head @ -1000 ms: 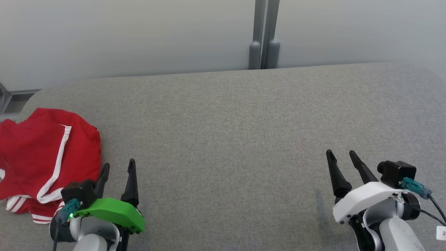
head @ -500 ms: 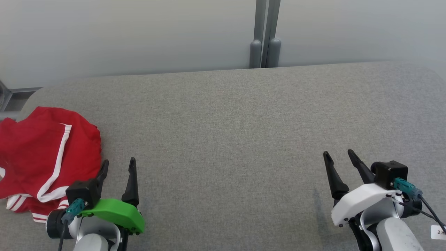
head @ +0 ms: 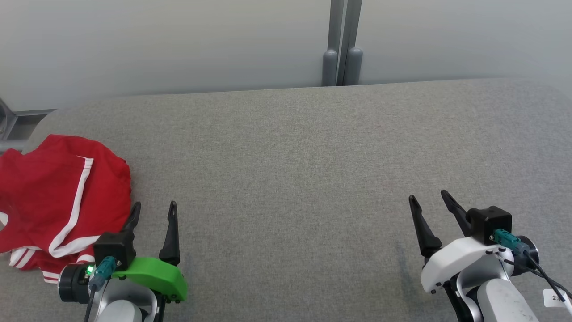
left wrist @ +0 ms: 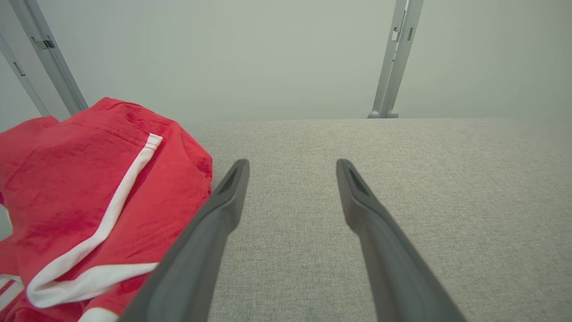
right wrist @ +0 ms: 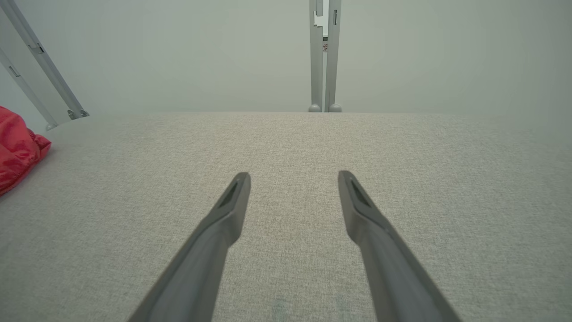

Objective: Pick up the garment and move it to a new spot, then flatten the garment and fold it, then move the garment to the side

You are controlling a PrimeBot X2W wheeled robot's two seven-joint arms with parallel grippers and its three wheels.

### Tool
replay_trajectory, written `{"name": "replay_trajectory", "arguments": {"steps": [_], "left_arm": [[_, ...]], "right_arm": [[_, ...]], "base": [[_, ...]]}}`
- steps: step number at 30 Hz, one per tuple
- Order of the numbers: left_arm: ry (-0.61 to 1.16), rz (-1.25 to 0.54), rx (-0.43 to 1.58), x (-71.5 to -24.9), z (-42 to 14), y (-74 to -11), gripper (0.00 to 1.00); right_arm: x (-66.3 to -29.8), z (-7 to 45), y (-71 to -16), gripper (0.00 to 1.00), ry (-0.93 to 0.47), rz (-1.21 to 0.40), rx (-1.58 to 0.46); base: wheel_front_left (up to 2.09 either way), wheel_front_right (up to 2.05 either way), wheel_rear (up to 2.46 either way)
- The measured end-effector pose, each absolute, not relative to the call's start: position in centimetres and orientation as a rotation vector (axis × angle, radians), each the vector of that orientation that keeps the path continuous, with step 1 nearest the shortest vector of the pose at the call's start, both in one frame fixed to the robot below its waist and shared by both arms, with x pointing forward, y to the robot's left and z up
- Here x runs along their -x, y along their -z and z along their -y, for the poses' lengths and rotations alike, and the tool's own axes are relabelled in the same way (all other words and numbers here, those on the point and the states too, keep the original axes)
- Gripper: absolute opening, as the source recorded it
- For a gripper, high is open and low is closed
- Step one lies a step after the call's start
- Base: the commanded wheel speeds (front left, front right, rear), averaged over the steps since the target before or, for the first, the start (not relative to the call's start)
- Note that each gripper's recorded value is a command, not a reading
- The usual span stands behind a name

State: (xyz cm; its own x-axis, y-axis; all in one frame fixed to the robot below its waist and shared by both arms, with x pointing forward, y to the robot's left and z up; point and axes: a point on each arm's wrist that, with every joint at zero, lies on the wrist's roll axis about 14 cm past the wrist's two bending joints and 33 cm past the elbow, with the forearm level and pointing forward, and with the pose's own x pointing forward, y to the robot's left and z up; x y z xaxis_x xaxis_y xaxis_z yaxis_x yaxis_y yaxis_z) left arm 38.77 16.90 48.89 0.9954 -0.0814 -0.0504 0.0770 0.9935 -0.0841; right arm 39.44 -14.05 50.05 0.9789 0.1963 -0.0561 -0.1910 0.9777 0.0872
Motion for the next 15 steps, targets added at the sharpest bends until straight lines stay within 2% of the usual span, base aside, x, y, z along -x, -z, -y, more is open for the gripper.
{"name": "replay_trajectory", "arguments": {"steps": [15], "left_arm": [[0.082, -0.034, 0.037, -38.69, -16.85, -49.17, 1.0]], "right_arm": [[-39.47, 13.58, -50.07, 1.0, -0.214, -0.057, -0.019]], "base": [[0.0, 0.0, 0.0]]}}
